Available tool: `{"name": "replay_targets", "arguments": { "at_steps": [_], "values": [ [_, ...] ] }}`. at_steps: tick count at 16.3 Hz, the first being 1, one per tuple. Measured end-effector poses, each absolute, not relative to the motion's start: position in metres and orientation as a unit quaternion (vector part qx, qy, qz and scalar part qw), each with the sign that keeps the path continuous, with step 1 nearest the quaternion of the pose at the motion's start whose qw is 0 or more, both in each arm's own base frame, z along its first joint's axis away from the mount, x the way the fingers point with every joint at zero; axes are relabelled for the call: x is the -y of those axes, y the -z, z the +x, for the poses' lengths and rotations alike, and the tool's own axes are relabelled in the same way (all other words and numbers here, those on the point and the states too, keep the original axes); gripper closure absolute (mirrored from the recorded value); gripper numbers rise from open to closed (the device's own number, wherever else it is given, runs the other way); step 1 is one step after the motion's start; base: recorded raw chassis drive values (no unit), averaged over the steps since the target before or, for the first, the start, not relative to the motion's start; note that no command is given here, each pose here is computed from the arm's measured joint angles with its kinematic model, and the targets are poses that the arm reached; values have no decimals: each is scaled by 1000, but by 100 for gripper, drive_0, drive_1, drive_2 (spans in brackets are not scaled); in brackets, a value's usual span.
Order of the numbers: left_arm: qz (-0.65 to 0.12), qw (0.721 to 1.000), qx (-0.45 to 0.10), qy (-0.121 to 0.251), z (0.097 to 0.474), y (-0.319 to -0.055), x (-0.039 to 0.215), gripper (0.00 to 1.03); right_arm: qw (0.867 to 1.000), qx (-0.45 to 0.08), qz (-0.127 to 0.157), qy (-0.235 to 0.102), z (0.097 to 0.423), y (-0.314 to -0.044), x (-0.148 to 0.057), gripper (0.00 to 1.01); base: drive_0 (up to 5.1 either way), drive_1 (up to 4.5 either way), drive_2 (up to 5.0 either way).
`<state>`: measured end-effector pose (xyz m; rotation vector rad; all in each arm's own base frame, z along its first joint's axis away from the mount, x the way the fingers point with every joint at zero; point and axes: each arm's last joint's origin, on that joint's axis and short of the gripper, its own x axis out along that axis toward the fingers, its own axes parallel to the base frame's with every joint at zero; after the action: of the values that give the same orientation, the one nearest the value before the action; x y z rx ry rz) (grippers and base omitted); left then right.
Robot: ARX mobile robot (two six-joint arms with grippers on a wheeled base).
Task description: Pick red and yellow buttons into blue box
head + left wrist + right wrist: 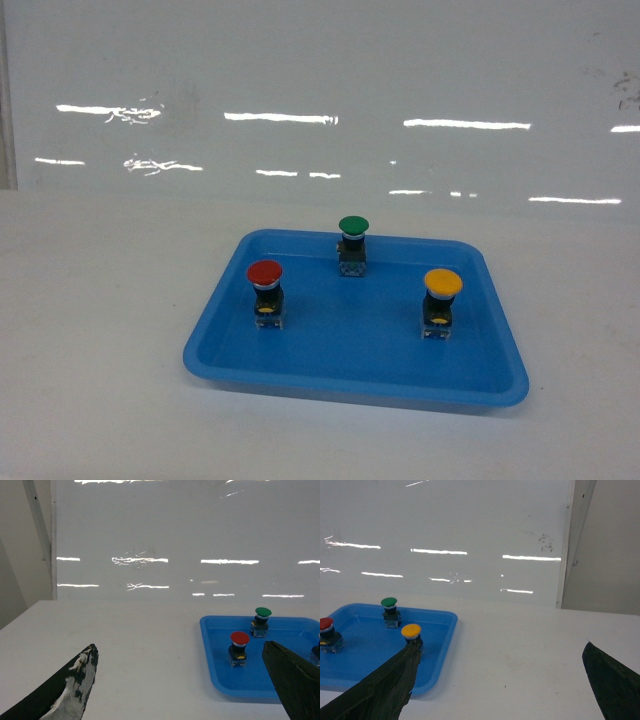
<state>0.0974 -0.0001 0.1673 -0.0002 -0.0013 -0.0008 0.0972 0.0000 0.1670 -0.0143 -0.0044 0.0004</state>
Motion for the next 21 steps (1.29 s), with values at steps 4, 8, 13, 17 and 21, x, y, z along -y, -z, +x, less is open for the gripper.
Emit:
{"name": "replay_targets", "arguments": {
  "at_steps": [4,8,13,17,21],
  "values": [
    [0,1000,0,1,97,-167,0,5,1000,2,-7,0,97,-167,0,3,0,0,0],
    [0,1000,0,0,97,-167,0,5,1000,2,-7,0,97,-167,0,3,0,0,0],
    [0,1000,1,1,97,-167,0,5,1000,2,-7,0,97,-167,0,3,0,0,0],
    [0,1000,2,1,98,-168,0,5,1000,2,-7,0,97,-167,0,3,0,0,0],
    [4,1000,15,7,120,-177,-2,5,1000,8,2,-2,120,-175,2,3,0,0,0]
  ]
}}
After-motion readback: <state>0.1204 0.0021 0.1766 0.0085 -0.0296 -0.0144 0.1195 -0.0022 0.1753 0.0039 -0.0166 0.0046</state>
